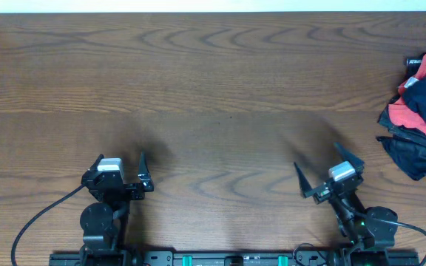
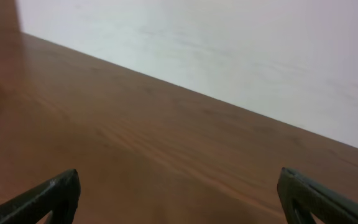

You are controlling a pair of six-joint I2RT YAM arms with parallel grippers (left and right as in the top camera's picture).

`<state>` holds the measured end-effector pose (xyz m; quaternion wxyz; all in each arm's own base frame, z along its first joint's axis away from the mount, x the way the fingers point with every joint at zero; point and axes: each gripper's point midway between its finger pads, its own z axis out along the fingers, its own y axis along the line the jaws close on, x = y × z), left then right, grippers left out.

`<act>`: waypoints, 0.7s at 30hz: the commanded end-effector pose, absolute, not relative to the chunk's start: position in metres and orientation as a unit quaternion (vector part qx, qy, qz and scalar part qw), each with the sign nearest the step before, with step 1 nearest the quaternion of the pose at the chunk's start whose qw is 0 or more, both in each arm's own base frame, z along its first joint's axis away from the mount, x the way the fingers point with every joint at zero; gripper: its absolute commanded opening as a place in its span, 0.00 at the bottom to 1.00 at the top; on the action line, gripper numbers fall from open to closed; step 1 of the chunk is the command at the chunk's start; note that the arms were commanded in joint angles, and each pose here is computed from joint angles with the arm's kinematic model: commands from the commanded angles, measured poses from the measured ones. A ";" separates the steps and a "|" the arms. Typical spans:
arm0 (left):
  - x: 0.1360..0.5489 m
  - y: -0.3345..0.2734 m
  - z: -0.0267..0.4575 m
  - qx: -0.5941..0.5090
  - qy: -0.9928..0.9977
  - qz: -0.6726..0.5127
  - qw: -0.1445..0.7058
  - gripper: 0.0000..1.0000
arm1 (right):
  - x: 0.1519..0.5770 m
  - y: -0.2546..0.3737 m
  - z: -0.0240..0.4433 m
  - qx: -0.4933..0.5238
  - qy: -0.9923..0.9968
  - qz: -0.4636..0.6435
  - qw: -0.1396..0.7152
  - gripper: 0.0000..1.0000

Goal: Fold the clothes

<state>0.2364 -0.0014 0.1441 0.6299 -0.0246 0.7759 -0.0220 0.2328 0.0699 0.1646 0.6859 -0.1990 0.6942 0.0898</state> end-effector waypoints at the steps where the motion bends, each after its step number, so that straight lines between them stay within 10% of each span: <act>1: 0.236 0.002 0.132 -0.027 0.784 -0.013 0.620 0.98 | 0.236 0.061 0.164 -0.185 0.698 0.070 0.688 0.99; 7: 0.236 0.002 0.132 -0.027 0.784 -0.013 0.620 0.98 | 0.246 0.011 0.157 0.038 0.732 0.071 0.676 0.99; 21: 0.236 0.002 0.132 -0.027 0.784 -0.013 0.620 0.98 | 0.246 0.005 0.157 0.024 0.732 0.032 0.680 0.99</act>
